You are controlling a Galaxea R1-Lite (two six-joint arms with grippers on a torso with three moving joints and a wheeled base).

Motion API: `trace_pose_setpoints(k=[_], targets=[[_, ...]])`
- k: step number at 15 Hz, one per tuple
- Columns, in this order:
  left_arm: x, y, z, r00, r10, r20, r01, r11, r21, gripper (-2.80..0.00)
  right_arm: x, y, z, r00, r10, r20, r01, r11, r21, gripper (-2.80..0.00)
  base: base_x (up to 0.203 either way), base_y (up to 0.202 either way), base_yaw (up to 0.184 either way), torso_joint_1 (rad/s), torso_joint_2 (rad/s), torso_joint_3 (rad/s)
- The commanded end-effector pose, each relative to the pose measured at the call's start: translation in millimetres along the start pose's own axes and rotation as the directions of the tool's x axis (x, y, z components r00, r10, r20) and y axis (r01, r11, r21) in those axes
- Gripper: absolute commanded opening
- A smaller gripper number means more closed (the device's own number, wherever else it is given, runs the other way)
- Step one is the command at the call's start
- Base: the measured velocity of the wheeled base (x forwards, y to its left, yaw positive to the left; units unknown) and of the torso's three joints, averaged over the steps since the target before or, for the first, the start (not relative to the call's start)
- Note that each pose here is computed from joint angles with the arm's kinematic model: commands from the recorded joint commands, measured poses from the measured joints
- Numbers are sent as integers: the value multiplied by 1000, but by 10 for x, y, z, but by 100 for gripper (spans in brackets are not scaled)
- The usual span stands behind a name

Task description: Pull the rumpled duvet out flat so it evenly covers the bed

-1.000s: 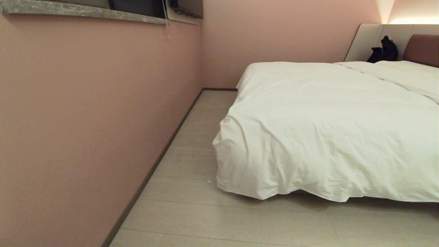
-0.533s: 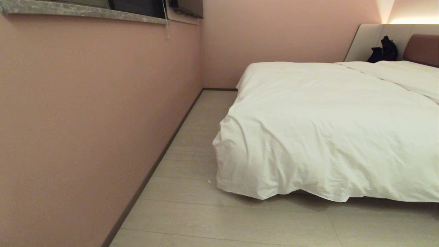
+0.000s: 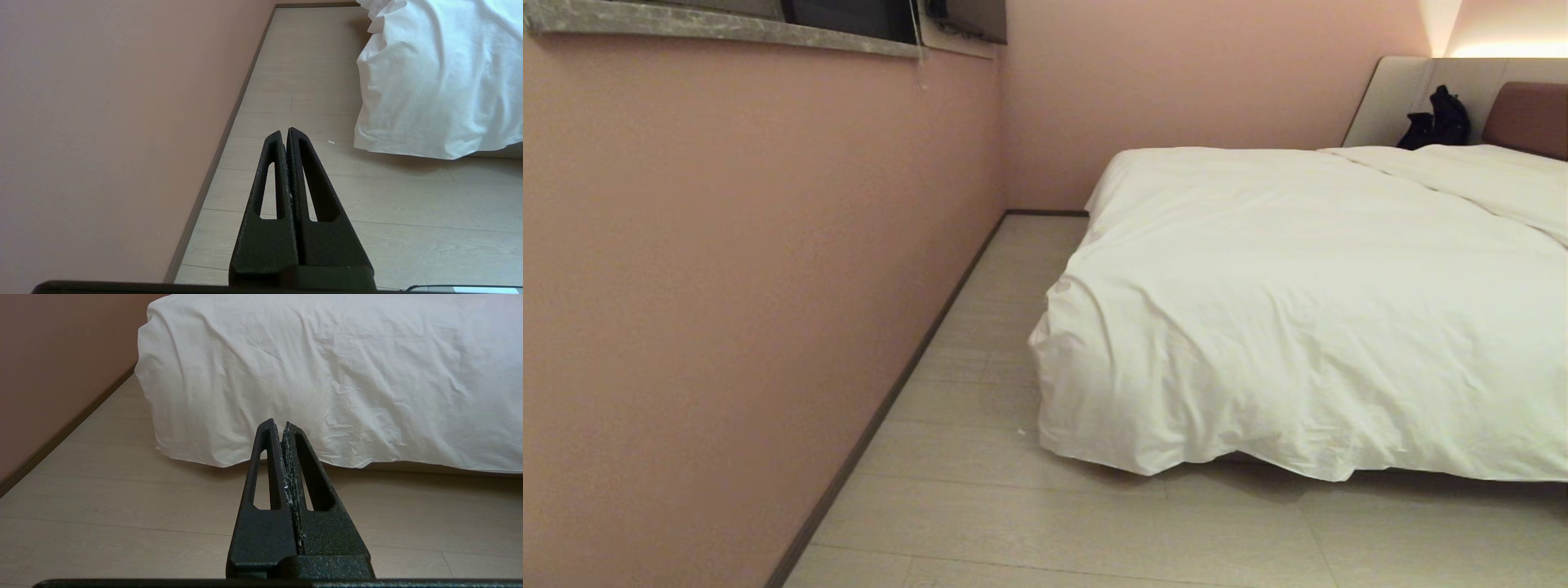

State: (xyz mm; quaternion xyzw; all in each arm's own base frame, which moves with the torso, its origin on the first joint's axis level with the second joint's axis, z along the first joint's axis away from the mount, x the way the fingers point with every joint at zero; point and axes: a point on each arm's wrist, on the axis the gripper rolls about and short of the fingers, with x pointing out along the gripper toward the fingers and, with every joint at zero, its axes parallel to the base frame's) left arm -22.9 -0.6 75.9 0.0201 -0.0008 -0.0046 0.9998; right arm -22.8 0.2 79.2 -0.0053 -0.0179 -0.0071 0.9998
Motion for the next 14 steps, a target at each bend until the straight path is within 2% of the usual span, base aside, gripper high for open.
trace_pose_setpoints(k=[1,14], targets=[[0,0,0,1000,0,0,0,1000,0,-280,0,0,0,1000,0,1,0,1000,-2,-280,0,0,0,0,0,0],[0,0,0,1000,0,0,0,1000,0,-280,0,0,0,1000,0,1,0,1000,0,-280,0,0,0,0,0,0]])
